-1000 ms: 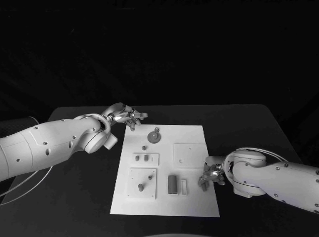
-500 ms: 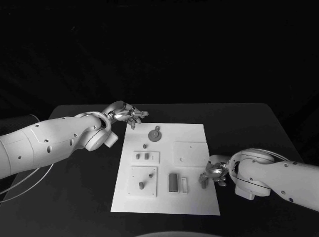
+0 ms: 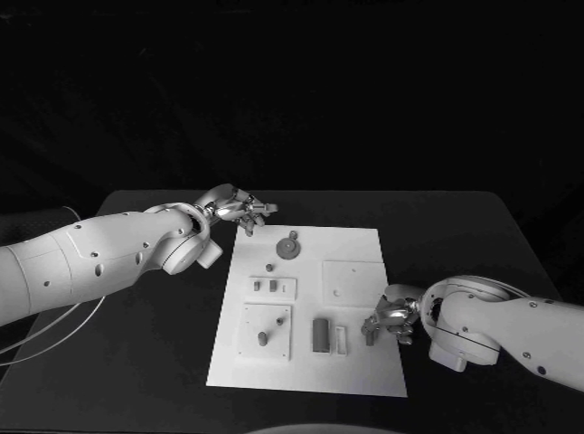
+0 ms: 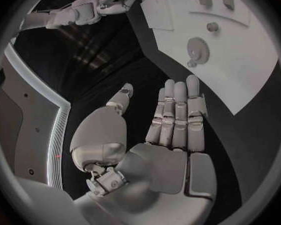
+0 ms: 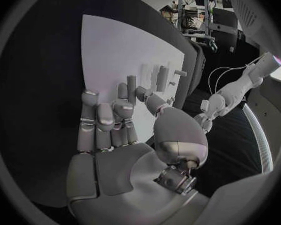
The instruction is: Assemble the parts on the task board
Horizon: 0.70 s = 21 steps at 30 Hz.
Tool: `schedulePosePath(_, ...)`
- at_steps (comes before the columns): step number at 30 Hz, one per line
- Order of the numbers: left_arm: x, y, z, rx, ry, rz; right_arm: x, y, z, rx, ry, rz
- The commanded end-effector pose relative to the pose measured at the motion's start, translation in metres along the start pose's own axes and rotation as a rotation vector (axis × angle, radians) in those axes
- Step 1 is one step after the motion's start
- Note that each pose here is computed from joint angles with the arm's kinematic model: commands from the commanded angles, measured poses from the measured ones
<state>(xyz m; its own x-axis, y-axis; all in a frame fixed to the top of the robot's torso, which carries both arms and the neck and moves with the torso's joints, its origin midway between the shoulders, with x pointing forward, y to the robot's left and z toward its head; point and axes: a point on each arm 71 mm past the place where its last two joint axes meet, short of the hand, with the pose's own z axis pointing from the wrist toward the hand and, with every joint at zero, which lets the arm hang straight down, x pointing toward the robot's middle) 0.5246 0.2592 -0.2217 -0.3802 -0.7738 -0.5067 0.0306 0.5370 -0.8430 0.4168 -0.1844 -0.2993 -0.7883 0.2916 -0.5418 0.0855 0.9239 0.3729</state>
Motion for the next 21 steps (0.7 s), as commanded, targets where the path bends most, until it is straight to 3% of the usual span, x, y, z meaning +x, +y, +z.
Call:
schedulePosePath(1,0.0018,-0.0019,0.0007,0.008,0.013,0.001,0.003,0.006,0.000,-0.019,0.005,0.007)
schedulePosePath(21,0.0039,-0.0032,0.0019,0.010,0.018,0.002,0.017,0.035,0.005,-0.067,0.071,-0.018)
